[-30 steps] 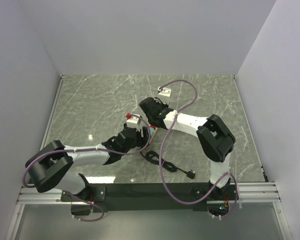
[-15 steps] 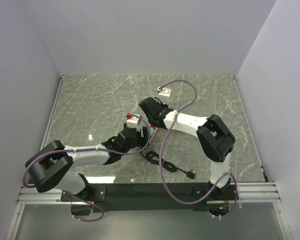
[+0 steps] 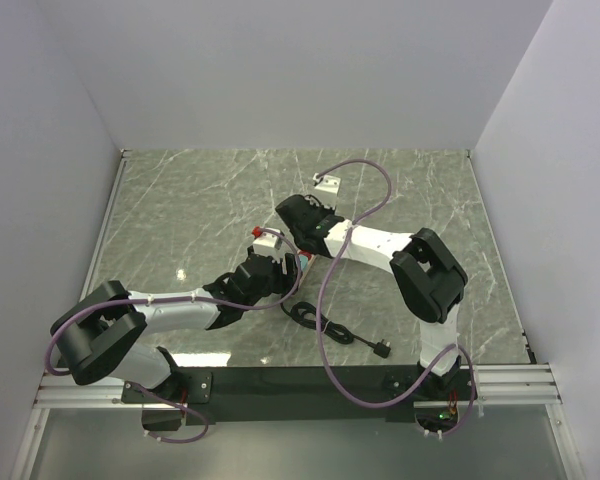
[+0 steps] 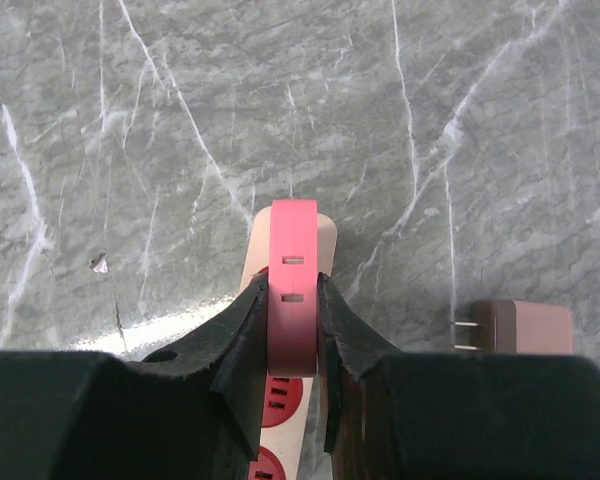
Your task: Insert the plug
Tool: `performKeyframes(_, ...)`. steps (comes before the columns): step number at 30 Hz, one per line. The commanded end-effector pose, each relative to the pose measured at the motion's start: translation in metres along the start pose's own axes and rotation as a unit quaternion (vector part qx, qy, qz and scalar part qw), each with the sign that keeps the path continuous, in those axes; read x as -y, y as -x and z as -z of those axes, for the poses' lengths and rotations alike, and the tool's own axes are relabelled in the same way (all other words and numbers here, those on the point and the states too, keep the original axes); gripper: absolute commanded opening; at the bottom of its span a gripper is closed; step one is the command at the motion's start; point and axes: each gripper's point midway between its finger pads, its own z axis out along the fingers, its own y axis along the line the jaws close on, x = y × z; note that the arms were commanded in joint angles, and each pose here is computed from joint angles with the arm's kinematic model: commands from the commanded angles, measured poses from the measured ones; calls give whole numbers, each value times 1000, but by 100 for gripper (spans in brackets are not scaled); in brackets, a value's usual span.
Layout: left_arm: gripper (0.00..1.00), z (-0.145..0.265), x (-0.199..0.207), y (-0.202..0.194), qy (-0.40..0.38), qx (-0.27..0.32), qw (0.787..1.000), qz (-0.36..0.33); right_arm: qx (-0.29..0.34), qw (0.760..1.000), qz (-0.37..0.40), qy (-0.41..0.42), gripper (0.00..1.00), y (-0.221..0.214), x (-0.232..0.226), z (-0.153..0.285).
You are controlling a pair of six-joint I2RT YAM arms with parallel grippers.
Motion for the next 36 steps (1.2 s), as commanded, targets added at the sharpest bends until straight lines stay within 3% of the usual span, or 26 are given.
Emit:
performKeyframes(1, 74, -1, 11, 13, -14, 16, 1000, 9, 15, 1000, -19, -8, 0, 5, -8, 1)
performKeyframes(21, 74, 3, 12, 15, -19, 22, 999, 14, -50, 999, 18, 5, 0, -57, 0, -5)
performKeyframes(36, 74, 7, 4, 17, -3, 26, 1000, 13, -89, 995, -6, 54, 0, -83, -9, -4)
